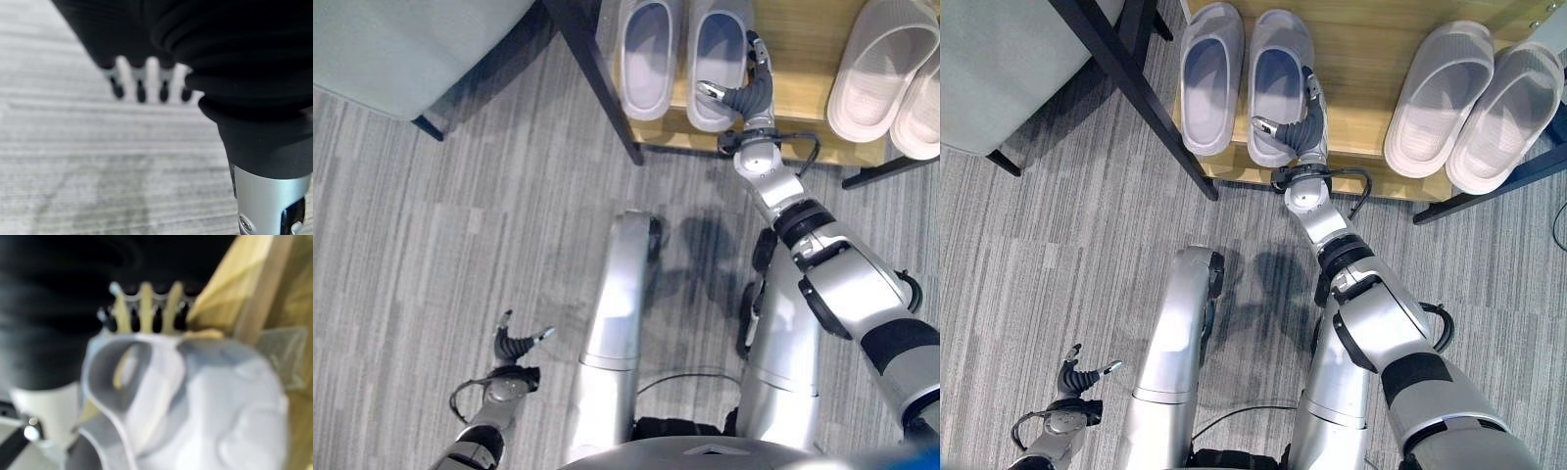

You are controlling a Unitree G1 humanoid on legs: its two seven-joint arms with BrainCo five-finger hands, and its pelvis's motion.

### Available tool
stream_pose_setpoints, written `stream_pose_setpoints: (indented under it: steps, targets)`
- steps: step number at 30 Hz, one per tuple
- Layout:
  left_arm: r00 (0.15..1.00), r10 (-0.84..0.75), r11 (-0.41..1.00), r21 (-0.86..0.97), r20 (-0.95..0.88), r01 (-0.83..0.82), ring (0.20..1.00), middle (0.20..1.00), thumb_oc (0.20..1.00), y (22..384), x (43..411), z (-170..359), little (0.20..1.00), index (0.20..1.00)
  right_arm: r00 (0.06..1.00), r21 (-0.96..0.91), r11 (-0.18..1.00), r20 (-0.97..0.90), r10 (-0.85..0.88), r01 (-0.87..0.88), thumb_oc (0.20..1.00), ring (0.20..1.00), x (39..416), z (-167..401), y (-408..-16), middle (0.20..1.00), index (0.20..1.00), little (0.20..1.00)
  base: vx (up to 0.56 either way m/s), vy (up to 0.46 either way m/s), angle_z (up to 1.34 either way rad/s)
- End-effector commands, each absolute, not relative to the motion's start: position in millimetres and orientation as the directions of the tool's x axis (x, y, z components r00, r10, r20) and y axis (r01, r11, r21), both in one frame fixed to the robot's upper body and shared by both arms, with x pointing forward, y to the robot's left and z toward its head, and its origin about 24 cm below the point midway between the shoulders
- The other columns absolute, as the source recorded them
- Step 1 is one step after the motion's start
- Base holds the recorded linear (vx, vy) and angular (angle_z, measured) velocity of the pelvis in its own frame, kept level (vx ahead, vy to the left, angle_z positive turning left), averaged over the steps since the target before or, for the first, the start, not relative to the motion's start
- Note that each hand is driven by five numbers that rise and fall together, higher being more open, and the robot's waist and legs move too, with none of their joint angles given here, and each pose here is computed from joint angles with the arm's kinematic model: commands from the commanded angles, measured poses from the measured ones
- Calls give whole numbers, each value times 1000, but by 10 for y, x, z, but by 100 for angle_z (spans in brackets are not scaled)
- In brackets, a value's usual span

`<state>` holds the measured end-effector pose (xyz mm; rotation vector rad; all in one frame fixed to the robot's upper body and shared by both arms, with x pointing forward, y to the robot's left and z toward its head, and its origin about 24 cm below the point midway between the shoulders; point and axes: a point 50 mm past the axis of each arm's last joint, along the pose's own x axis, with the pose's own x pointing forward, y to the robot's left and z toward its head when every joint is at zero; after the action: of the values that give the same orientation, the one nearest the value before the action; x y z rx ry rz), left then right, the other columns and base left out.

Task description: Arrange the slippers neatly on the shoe rack.

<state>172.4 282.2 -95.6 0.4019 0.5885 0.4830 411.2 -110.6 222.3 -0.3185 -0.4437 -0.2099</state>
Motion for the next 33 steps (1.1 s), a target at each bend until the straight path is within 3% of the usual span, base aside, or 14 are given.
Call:
stream_pose_setpoints:
  steps: [1,33]
  targets:
    - [731,528,789,567,-432,-236,1000,1000,1000,2937,1624,-966,1000,1000,861,-231,956,507,-39,179,1000,1000,4084,2477,-837,1000,1000,1000,0,0,0]
    - [707,557,773,584,-435,-249,1000,1000,1000,2942,1651,-978,1000,1000,874,-27,997,482,-56,78,1000,1000,3968,2359,-570,1000,1000,1000,0,0,0]
